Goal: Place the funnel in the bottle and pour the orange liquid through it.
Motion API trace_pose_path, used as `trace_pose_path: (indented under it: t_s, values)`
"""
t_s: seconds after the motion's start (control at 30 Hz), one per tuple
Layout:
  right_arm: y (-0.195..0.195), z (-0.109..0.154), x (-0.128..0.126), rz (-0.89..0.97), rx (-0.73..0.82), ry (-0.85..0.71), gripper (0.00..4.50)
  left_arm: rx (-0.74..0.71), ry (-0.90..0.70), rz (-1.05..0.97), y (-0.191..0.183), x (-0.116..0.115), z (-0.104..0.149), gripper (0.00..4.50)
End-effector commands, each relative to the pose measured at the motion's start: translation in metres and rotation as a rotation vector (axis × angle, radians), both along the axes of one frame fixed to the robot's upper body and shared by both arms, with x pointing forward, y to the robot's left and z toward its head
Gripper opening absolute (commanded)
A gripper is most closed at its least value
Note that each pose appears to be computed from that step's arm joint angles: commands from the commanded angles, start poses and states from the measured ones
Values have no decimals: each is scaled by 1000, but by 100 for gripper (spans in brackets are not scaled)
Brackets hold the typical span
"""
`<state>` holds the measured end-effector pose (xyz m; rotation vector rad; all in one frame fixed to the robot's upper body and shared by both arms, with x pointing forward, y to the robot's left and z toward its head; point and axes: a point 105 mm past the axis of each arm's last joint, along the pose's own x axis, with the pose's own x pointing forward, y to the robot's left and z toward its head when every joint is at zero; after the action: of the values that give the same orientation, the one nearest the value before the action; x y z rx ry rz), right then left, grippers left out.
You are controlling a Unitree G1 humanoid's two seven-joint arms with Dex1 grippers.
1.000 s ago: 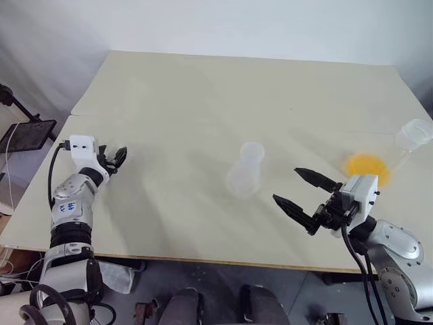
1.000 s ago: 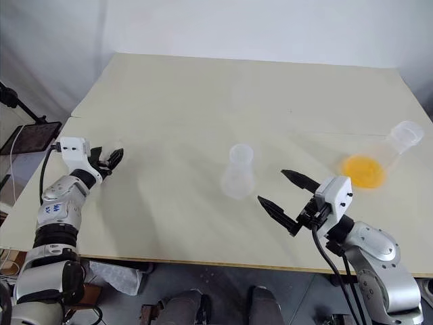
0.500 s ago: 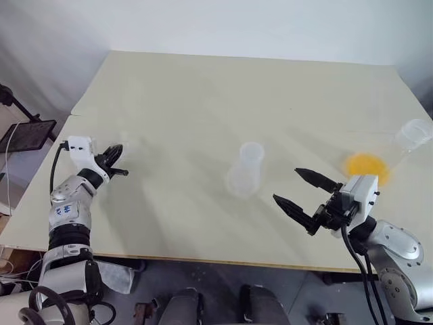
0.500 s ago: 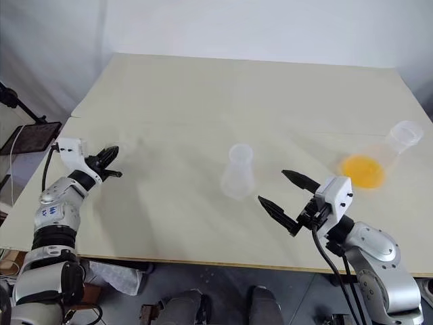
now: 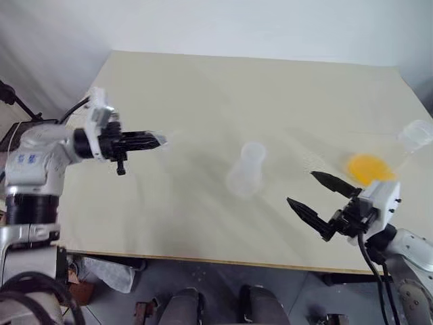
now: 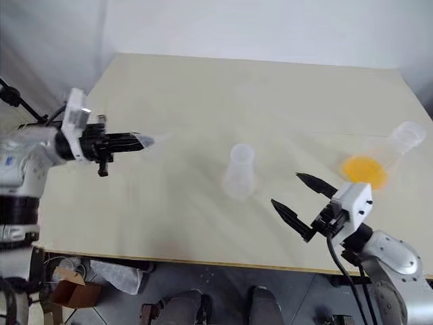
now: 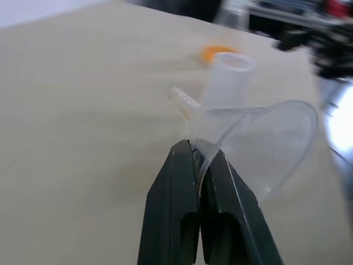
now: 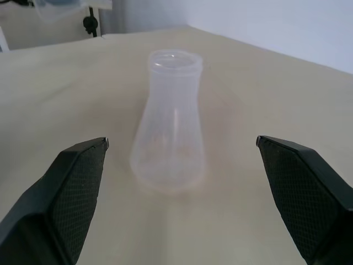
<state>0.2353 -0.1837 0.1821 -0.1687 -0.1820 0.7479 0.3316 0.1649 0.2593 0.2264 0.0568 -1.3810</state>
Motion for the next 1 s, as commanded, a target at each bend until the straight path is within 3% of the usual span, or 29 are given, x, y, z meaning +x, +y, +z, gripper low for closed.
trace_pose_path:
  t_s: [0.03, 0.23, 0.4, 0.6, 1.0]
  values:
    - [2, 18, -12, 20, -17, -58, 450, 69, 20, -198, -29, -5, 20, 2]
    - [2, 15, -19, -10, -15, -48, 450, 168, 82, -258, -59, 10, 32, 2]
    - [4, 12, -23, -46, 4, -50, 450, 352, 94, -242, -79, 26, 24, 2]
    - [8, 7, -26, -76, 31, -50, 450, 390, 78, -335, -111, 18, 34, 2]
    - [13, 3, -27, -101, 59, -56, 450, 486, 59, -378, -128, 19, 26, 2]
